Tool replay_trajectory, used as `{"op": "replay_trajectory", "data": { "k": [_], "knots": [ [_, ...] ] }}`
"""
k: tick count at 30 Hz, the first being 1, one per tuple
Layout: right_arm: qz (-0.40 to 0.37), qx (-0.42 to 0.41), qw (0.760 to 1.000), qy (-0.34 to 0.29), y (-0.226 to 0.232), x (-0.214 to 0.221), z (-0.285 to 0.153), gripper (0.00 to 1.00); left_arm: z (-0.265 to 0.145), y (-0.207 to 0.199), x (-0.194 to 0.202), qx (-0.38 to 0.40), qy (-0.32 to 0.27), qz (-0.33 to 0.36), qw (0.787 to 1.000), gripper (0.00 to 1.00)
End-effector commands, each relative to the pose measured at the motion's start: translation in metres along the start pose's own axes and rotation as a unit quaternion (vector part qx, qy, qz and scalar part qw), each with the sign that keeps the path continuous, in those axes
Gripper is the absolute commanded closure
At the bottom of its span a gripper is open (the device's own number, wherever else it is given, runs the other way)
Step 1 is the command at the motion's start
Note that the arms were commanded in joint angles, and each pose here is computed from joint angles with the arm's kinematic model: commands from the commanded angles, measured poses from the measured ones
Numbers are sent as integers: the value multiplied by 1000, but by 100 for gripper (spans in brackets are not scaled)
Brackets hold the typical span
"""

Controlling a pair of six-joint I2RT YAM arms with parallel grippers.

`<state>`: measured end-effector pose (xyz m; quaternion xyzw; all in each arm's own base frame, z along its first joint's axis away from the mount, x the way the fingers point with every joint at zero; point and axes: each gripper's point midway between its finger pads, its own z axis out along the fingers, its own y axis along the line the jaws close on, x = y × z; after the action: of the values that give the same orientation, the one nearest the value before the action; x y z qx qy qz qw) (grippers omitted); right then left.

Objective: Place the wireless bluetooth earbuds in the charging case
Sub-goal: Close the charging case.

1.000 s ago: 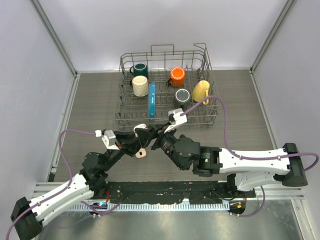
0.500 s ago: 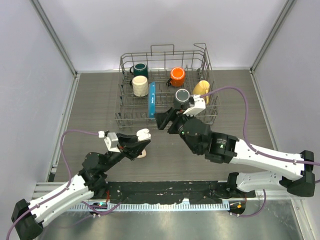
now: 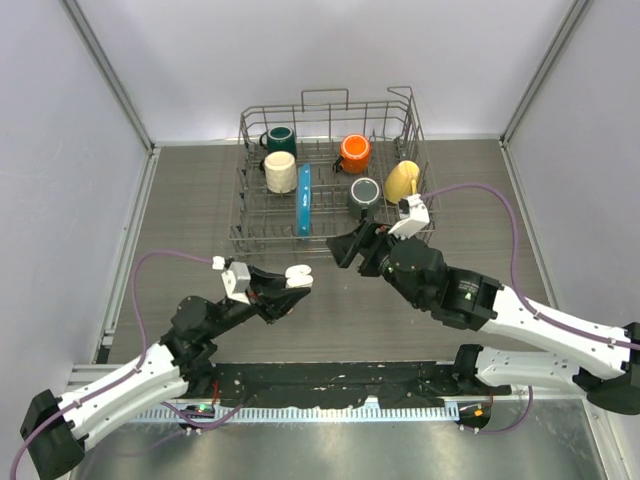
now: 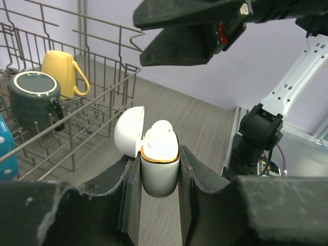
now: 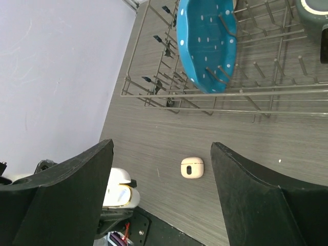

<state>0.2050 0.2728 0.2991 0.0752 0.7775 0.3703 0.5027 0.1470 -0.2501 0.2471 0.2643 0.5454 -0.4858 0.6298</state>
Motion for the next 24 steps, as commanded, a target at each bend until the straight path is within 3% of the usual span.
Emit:
{"op": "replay_trajectory", "data": {
  "k": [1,5,24],
  "knots": [
    [-8,-2,999,32,13,-2,4,17,6,-14,-29,30,-36,4,999,100],
    [-46,60,996,52,-6,1,18,17,3,-18,-31,40,-36,8,999,100],
    [-16,-29,989,145,20,41,40,16,4,-26,-23,67,-13,16,998,100]
  ]
}}
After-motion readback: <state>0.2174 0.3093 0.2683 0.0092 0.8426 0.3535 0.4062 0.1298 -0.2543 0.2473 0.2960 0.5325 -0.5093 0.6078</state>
